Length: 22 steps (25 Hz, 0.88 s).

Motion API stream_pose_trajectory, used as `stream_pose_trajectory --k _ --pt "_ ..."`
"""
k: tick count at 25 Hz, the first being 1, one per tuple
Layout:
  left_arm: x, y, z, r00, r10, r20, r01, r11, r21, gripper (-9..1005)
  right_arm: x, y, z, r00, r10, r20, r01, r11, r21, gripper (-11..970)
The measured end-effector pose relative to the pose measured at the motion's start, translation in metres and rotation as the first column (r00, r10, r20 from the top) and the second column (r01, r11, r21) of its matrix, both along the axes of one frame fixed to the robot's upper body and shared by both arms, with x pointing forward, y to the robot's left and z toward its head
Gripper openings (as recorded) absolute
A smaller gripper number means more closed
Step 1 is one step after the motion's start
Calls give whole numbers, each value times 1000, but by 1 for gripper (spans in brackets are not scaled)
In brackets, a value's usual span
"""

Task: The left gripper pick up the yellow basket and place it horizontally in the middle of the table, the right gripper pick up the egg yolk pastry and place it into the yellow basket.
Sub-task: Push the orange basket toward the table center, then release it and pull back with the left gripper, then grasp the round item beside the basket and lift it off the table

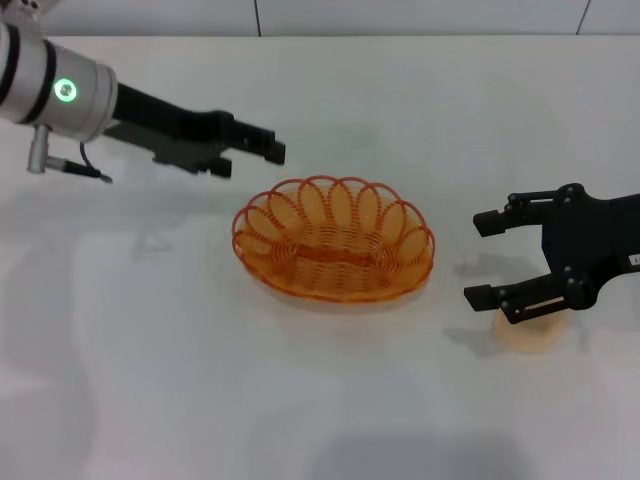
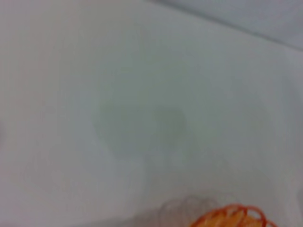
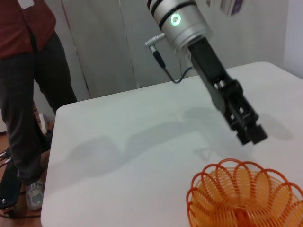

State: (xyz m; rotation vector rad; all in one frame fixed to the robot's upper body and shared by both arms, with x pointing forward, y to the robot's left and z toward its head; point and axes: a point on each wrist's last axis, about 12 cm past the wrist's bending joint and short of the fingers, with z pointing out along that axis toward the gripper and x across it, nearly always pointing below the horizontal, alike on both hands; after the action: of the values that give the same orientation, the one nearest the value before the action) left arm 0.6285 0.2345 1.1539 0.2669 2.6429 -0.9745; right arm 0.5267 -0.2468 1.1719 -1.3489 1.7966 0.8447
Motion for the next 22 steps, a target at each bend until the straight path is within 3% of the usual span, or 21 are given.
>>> stream_pose_trajectory --k 12,16,22 --pt "1 27 10 967 -72 244 66 997 32 893 4 -4 -8 997 -58 -46 57 998 -33 857" --pt "-10 34 12 920 -197 338 186 980 65 893 8 -6 -13 993 -97 -73 88 990 -110 857" --pt "-28 48 8 855 -300 423 290 953 89 892 16 -6 -17 983 -149 -110 122 967 -223 857"
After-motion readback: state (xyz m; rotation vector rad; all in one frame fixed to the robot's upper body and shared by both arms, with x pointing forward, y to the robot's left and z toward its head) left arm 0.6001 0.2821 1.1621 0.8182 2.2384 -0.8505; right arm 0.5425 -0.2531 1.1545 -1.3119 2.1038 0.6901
